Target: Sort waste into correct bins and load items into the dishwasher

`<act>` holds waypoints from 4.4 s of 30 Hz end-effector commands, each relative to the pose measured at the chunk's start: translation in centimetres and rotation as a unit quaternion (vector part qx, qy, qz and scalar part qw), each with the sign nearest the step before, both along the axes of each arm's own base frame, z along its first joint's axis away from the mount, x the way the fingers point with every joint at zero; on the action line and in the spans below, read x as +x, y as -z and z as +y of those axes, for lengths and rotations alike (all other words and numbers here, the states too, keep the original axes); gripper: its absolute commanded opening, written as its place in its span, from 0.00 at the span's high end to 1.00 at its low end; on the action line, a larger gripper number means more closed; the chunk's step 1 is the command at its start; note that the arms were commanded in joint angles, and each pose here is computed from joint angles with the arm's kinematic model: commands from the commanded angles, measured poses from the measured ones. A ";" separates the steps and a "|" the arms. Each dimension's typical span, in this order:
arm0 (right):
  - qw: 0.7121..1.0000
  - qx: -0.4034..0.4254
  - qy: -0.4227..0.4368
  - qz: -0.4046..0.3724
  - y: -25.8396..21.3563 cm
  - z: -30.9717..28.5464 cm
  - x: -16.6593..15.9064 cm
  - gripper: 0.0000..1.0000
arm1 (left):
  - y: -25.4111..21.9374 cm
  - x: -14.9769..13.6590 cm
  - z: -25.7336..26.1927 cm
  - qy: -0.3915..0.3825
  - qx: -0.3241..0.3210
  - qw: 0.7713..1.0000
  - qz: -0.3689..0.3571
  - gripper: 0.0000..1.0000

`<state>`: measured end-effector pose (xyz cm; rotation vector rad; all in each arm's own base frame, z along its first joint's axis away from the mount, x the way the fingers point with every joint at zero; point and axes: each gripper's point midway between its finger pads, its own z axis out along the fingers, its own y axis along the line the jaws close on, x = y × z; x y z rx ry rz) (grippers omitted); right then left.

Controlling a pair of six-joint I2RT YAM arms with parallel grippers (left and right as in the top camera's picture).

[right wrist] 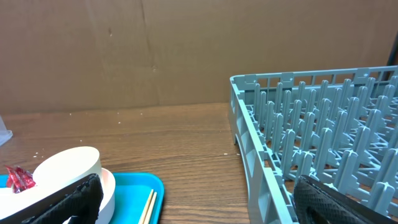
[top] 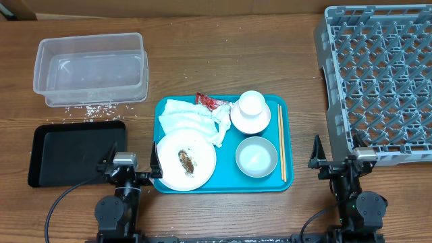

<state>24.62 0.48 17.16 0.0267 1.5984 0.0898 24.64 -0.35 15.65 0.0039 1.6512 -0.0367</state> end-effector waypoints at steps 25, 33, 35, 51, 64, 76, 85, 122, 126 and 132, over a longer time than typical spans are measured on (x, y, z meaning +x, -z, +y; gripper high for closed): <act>1.000 -0.002 0.002 -0.003 0.1 0.0 0.0 0.00 | 0.0 0.0 -0.1 0.002 0.009 1.000 -0.003 0.00; 1.000 -0.002 0.002 -0.003 0.1 0.0 0.0 0.00 | -0.7 -0.1 -1.6 0.043 -0.044 0.998 -0.014 0.00; 1.000 -0.002 0.002 -0.003 0.1 -0.1 0.0 0.00 | -0.7 -0.9 -5.0 0.137 -0.146 0.980 0.007 0.00; 1.000 -0.002 0.002 -0.003 0.1 -0.1 0.0 0.00 | -7.5 -2.5 -7.4 0.228 -0.257 0.938 -0.057 0.00; 1.000 -0.002 0.002 -0.003 0.1 -0.1 0.0 0.00 | -11.5 2.9 -9.7 0.257 -0.180 0.912 0.266 0.00; 1.000 -0.002 0.002 -0.003 0.1 0.0 0.0 0.00 | -6.8 7.4 -12.6 0.207 -0.159 0.851 0.456 0.00; 1.000 -0.002 0.002 -0.003 0.1 0.0 0.0 0.00 | -4.9 9.3 -11.8 0.092 -0.083 0.851 0.511 0.00; 1.000 -0.002 0.002 -0.003 0.1 0.0 0.0 0.00 | 13.9 14.6 -11.1 -0.213 -0.252 0.720 0.610 0.42; 1.000 -0.002 0.002 -0.003 0.1 -0.1 0.0 0.00 | 13.9 14.7 -10.7 -0.220 -0.246 0.725 0.604 0.53; 1.000 -0.002 0.002 -0.003 0.1 0.0 0.0 0.00 | 13.9 14.4 -11.2 -0.210 -0.254 0.717 0.613 0.86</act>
